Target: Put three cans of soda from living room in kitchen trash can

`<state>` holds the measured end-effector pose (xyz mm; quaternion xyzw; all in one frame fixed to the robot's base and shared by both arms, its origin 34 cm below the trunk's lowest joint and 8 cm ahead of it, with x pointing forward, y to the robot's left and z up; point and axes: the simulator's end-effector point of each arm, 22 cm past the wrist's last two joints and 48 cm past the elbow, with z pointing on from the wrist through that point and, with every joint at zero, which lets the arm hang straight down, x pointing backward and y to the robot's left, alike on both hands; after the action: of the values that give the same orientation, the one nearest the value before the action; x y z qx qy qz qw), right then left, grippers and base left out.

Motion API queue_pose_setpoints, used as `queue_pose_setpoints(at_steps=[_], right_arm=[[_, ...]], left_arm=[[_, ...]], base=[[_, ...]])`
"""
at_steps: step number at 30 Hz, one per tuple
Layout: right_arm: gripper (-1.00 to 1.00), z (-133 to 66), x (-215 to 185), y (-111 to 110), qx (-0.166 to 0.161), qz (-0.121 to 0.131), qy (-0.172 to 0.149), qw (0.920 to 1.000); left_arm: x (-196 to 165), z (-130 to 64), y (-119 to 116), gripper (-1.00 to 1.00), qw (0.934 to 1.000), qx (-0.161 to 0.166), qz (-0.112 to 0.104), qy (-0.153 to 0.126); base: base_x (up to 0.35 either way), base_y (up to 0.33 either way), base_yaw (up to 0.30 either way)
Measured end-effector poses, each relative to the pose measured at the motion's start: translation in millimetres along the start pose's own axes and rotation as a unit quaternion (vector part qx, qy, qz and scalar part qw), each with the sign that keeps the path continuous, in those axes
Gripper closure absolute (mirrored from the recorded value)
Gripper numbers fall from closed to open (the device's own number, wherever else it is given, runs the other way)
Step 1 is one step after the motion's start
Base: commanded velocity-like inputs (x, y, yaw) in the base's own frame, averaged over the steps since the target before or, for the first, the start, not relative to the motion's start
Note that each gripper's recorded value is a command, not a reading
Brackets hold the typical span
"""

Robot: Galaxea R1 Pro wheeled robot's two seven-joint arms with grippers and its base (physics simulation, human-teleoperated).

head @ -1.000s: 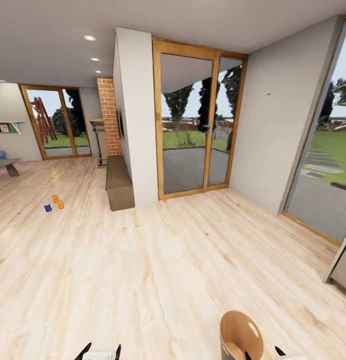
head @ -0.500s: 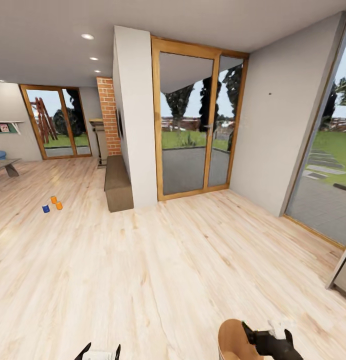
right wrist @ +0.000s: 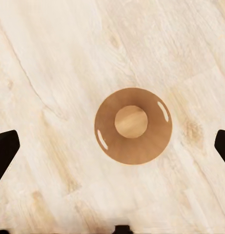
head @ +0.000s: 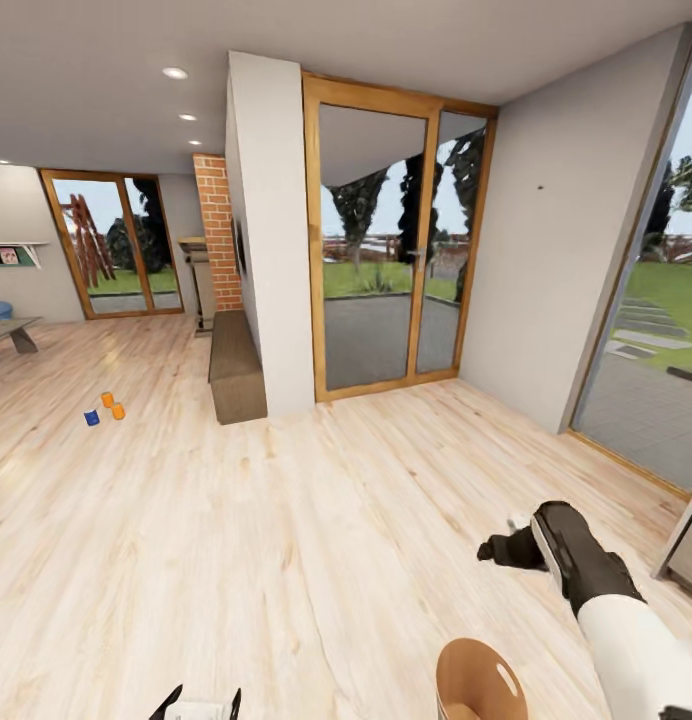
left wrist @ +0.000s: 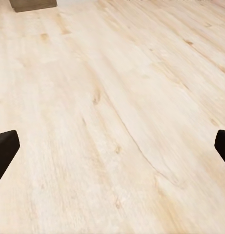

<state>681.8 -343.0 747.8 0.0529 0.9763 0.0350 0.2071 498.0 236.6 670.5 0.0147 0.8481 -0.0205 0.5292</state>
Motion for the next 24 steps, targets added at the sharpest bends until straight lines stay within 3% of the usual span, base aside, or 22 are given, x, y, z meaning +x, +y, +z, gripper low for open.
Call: queue_pose_setpoints(at_steps=[2, 5, 9, 18, 24], right_arm=[[-1.00, 1.6, -9.6, 2.0, -0.007, 0.011, 0.038, 0.9992], [-1.00, -5.7, -25.1, 5.7, -0.012, 0.015, 0.057, 0.9982], [-1.00, -21.6, -49.3, 0.4, -0.009, 0.020, 0.066, 0.9976], [-1.00, -13.2, -48.5, -2.4, -0.002, 0.011, 0.069, 0.9976], [-1.00, -6.4, -43.1, -19.7, 0.023, -0.007, 0.073, 0.9971]], left_arm=[[-0.4, 0.0, 0.2, -1.00, 1.0000, 0.000, -0.001, 0.000], [-0.4, 0.0, 0.1, -1.00, 1.0000, 0.000, -0.002, 0.000], [2.2, 1.5, 0.0, -1.00, 1.0000, 0.000, -0.004, 0.000], [17.7, 7.7, -1.1, -1.00, 1.0000, 0.002, -0.003, 0.003], [30.3, 11.8, -2.4, -1.00, 0.9999, 0.003, -0.003, 0.010]], base=[[0.000, 0.000, 0.000], [0.000, 0.000, 0.000], [0.000, 0.000, 0.000], [0.000, 0.000, 0.000], [0.000, 0.000, 0.000]])
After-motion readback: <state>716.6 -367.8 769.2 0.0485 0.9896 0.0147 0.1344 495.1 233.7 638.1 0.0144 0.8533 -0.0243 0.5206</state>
